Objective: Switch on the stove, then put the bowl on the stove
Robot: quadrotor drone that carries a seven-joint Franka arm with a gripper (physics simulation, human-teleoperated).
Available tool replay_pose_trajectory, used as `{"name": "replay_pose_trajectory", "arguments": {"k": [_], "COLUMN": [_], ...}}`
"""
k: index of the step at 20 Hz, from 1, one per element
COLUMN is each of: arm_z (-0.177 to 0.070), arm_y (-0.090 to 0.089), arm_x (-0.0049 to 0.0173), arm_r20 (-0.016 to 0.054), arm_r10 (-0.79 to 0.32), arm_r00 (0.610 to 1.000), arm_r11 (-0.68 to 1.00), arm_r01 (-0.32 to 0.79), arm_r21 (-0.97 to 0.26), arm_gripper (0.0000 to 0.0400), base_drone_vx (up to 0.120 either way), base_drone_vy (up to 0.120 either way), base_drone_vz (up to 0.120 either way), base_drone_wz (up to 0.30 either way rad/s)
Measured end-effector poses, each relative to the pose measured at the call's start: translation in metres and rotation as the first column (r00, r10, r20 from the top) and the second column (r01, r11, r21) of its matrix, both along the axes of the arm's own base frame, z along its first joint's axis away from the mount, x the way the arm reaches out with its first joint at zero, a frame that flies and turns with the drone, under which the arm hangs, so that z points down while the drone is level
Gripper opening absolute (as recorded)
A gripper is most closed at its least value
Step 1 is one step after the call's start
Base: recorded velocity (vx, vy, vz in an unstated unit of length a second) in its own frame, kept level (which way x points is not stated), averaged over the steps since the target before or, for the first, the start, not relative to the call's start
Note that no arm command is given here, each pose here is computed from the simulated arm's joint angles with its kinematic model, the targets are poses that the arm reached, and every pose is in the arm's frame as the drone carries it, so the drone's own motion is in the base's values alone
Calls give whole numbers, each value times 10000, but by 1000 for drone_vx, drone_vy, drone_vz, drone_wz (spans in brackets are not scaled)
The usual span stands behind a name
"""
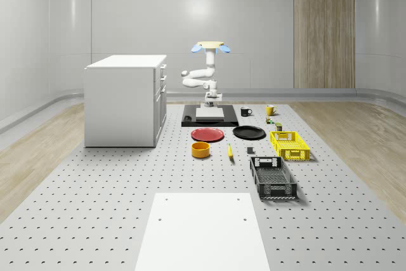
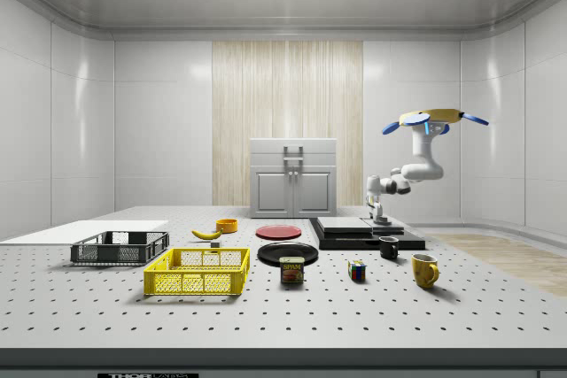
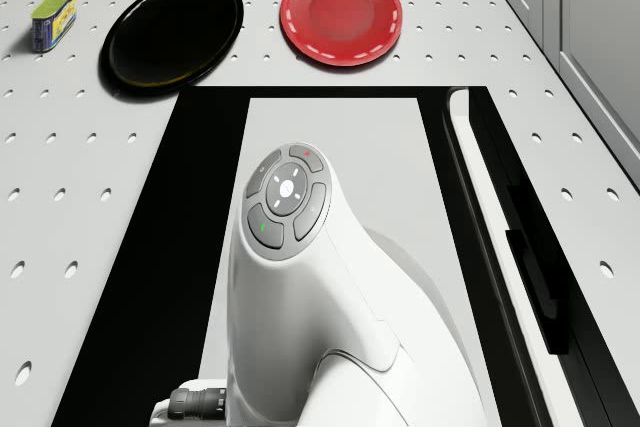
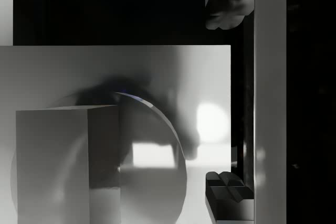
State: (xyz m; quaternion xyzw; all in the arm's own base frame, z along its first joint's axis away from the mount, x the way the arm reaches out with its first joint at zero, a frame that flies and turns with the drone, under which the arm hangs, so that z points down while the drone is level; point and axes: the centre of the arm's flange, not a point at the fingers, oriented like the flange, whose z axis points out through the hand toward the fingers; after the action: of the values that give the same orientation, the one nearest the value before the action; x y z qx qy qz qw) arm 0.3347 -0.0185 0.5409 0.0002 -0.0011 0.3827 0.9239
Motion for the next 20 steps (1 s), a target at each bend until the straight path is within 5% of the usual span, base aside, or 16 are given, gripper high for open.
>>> {"name": "replay_pose_trajectory", "arguments": {"k": [20], "arm_z": [-1], "arm_y": [203], "arm_x": [0], "arm_r20": [-2], "arm_r10": [2], "arm_r00": [10000], "arm_r11": [10000], "arm_r01": [-2], "arm_r21": [3], "arm_gripper": [400], "base_drone_vx": [112], "base_drone_vy": [0], "base_drone_vz": [0], "base_drone_wz": [0]}}
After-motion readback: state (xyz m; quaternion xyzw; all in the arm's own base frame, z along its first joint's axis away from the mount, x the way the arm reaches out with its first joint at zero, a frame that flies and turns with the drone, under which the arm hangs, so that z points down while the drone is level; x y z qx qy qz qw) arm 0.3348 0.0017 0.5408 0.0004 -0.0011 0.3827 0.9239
